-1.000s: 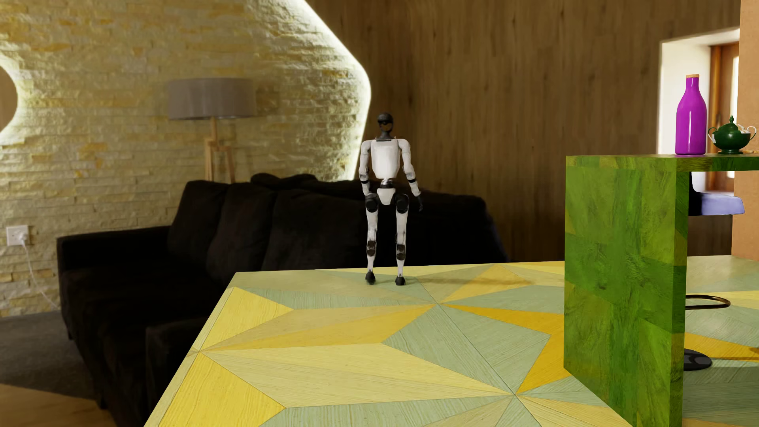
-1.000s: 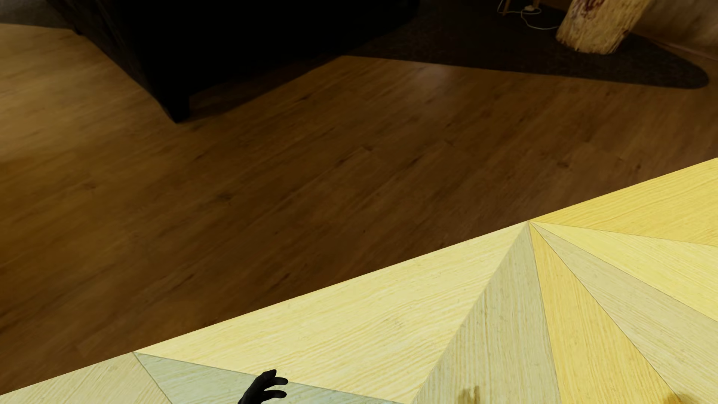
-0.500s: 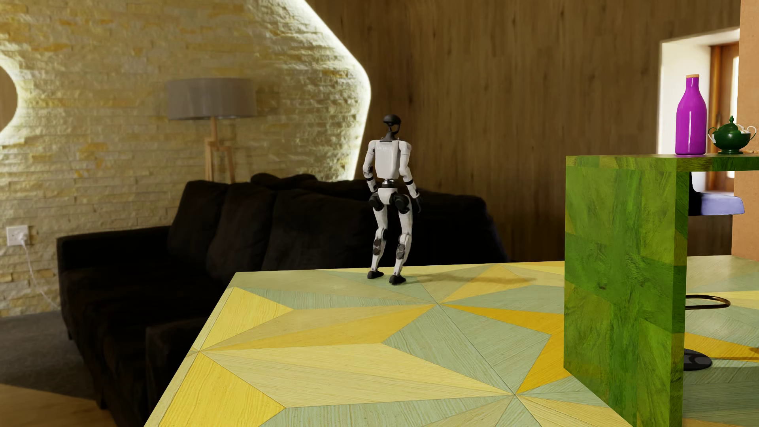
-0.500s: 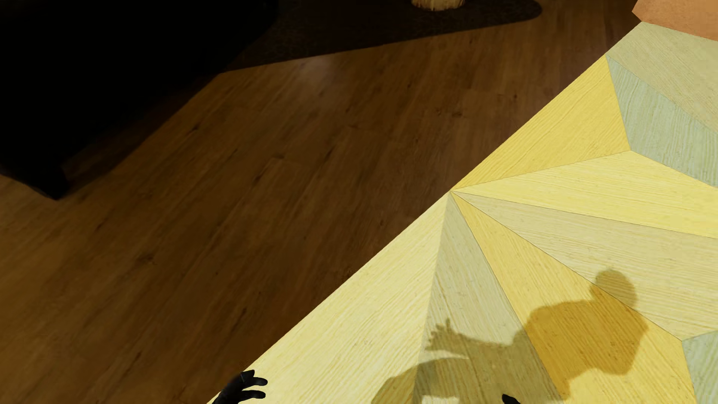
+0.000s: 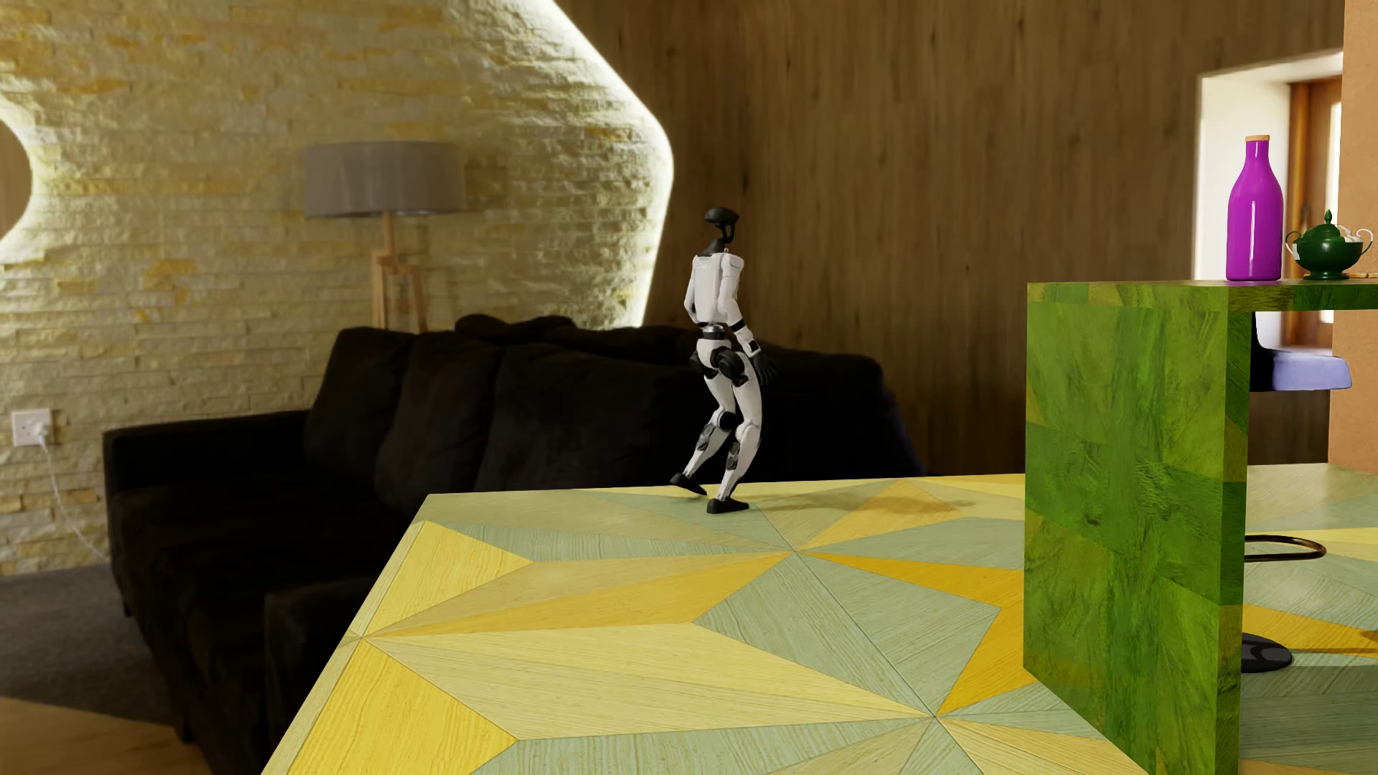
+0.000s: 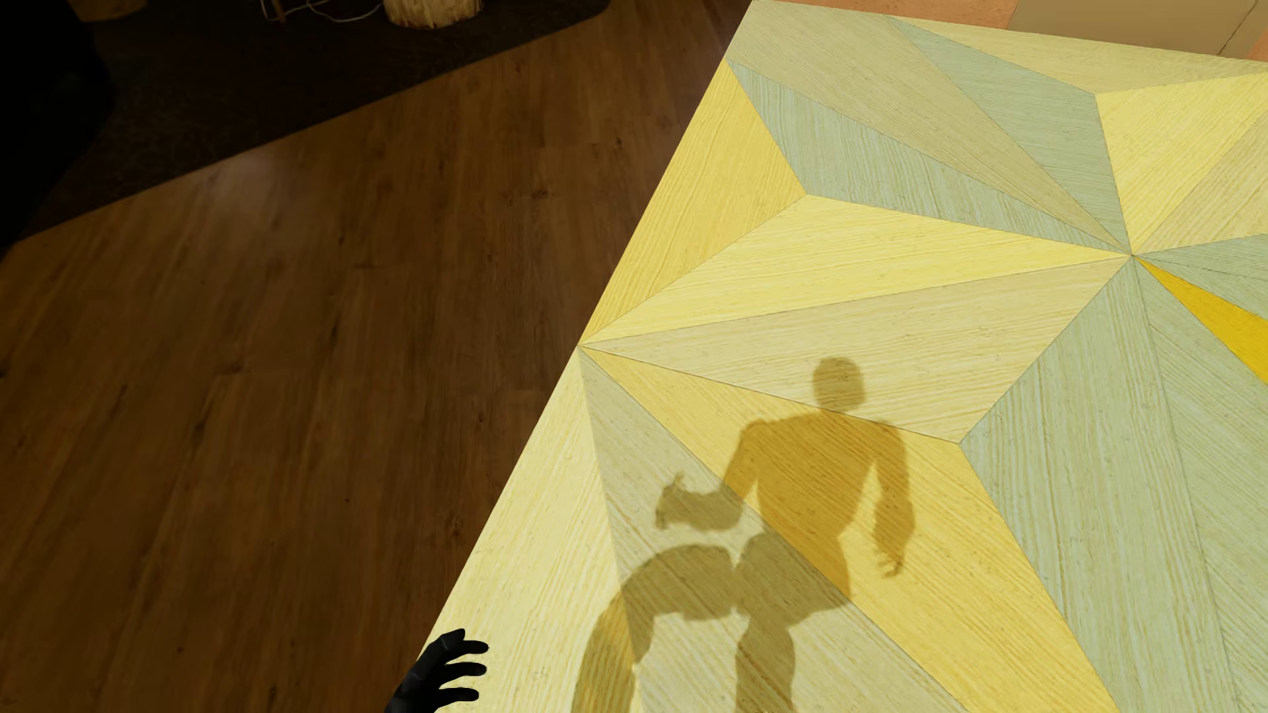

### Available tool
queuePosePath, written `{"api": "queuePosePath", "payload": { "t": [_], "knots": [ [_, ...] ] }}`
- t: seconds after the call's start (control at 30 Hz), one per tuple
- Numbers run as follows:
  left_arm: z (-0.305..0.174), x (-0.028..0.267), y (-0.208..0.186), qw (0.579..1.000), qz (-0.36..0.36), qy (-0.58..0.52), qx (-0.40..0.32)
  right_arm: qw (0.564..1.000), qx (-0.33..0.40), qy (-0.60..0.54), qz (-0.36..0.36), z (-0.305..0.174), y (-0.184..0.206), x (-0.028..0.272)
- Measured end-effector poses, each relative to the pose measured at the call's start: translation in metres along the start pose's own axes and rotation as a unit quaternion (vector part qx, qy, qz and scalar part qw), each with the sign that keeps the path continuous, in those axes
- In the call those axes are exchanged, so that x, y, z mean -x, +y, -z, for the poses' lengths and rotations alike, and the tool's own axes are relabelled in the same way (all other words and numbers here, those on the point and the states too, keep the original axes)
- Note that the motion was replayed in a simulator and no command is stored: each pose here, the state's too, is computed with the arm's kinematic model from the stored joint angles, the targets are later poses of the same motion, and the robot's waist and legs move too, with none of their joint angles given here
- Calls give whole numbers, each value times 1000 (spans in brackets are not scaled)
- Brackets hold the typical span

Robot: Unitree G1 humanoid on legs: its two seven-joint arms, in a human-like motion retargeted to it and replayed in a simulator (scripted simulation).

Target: Turn around

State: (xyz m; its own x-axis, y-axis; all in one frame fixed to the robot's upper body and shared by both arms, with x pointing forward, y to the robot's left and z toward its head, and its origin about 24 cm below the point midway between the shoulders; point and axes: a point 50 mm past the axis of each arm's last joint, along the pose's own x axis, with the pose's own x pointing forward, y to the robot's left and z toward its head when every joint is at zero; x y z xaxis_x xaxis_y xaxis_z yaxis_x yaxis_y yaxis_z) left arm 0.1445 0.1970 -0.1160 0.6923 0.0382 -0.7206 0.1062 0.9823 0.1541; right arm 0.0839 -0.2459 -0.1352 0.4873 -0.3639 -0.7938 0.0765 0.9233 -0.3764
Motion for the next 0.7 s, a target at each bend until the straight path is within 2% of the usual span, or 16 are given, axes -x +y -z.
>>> {"api": "queuePosePath", "payload": {
  "t": [0.07, 0.13, 0.17, 0.23, 0.33, 0.37, 0.43, 0.5, 0.57, 0.63, 0.7],
  "knots": [
    [24, 11, 25, 999, -17, 33, 16, 1000, 8, -12, -17, -11, 18, 2],
    [26, 11, 21, 999, -7, 45, -2, 998, -5, -9, -57, -22, 47, 6],
    [30, 13, 9, 999, -1, 47, 5, 997, -7, -11, -69, -29, 45, 4],
    [-1, -1, -11, 1000, 10, 2, 4, 997, -25, -4, -66, -18, 28, 0],
    [-25, -8, -12, 999, 2, -48, -6, 999, -14, 13, -39, 4, 9, 2],
    [-13, -5, -3, 999, -4, -37, -12, 999, -3, 20, -26, 6, 6, 3],
    [18, 8, 13, 1000, -16, 6, -4, 1000, -4, 11, -24, -4, 25, 5],
    [12, 6, 1, 1000, 4, 3, -15, 999, -29, 4, -25, -13, 35, 6],
    [-18, -7, -7, 999, 2, -32, -20, 998, -54, 9, -16, -11, 20, 1],
    [-14, -6, -12, 1000, 6, -24, -10, 1000, -25, 4, -6, -3, -3, -1],
    [6, 3, 5, 1000, 3, 12, -3, 1000, 0, 3, -15, 1, 7, 1]
  ]
}}
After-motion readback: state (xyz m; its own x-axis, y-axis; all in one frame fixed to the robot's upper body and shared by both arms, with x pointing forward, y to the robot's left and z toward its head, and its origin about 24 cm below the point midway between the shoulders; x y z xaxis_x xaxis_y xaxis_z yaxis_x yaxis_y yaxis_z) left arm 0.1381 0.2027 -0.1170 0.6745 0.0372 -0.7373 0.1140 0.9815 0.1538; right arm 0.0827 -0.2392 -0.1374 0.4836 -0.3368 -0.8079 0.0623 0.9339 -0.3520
